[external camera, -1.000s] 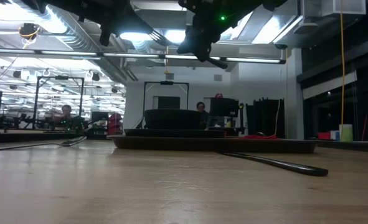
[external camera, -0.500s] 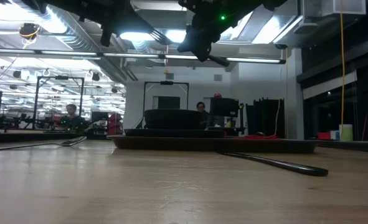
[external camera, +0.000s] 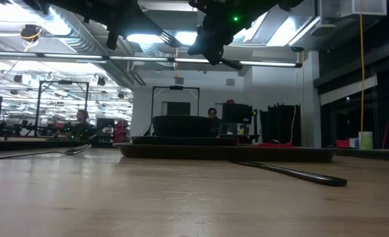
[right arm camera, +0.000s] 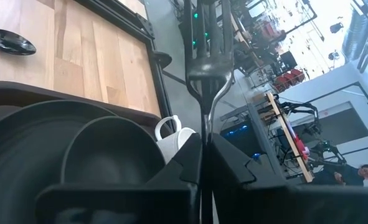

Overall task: Set up tray
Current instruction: Put the black fork on the red table napkin

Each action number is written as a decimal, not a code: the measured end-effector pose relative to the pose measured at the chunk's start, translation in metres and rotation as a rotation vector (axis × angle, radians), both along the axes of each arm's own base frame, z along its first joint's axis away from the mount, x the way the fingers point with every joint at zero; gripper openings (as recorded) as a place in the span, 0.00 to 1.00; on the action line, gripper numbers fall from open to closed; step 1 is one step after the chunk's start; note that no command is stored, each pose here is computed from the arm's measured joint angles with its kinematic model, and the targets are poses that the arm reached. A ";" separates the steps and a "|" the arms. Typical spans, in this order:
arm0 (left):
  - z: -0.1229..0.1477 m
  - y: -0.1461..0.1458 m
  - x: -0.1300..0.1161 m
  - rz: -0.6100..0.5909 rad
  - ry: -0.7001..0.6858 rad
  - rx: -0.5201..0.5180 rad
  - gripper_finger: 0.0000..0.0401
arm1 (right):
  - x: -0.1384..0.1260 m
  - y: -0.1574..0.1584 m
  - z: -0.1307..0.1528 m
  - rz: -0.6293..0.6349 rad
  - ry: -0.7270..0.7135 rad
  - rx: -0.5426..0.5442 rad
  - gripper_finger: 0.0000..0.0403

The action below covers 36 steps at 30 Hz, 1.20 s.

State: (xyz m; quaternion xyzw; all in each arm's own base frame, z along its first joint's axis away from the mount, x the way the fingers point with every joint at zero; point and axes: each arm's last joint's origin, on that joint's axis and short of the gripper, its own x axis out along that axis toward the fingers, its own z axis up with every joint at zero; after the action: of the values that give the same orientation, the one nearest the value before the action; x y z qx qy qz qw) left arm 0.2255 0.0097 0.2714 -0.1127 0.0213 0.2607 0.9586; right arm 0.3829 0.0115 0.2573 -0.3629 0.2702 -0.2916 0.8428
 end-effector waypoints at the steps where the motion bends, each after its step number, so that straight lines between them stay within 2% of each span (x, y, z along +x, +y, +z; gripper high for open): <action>1: 0.000 0.000 0.000 0.000 0.000 0.000 0.00 | 0.000 0.000 0.000 0.000 0.000 0.000 0.05; 9: 0.000 -0.001 0.000 -0.025 0.005 0.007 0.03 | 0.000 0.002 0.000 0.000 0.000 0.000 0.04; 21: 0.000 -0.002 0.000 -0.056 0.036 0.055 0.23 | 0.000 0.001 0.000 -0.018 -0.004 -0.007 0.04; 26: 0.004 -0.001 -0.007 -0.059 0.053 0.074 0.29 | -0.001 0.001 0.000 -0.022 -0.002 -0.008 0.04; 36: 0.004 -0.003 -0.026 -0.114 0.176 0.190 0.30 | -0.002 0.008 -0.001 -0.027 -0.016 0.009 0.05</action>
State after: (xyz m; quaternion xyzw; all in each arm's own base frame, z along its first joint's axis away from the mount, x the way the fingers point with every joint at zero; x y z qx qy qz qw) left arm 0.1992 0.0064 0.2758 0.0032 0.0869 0.2156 0.9726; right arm 0.3812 0.0199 0.2565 -0.3531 0.2695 -0.3047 0.8425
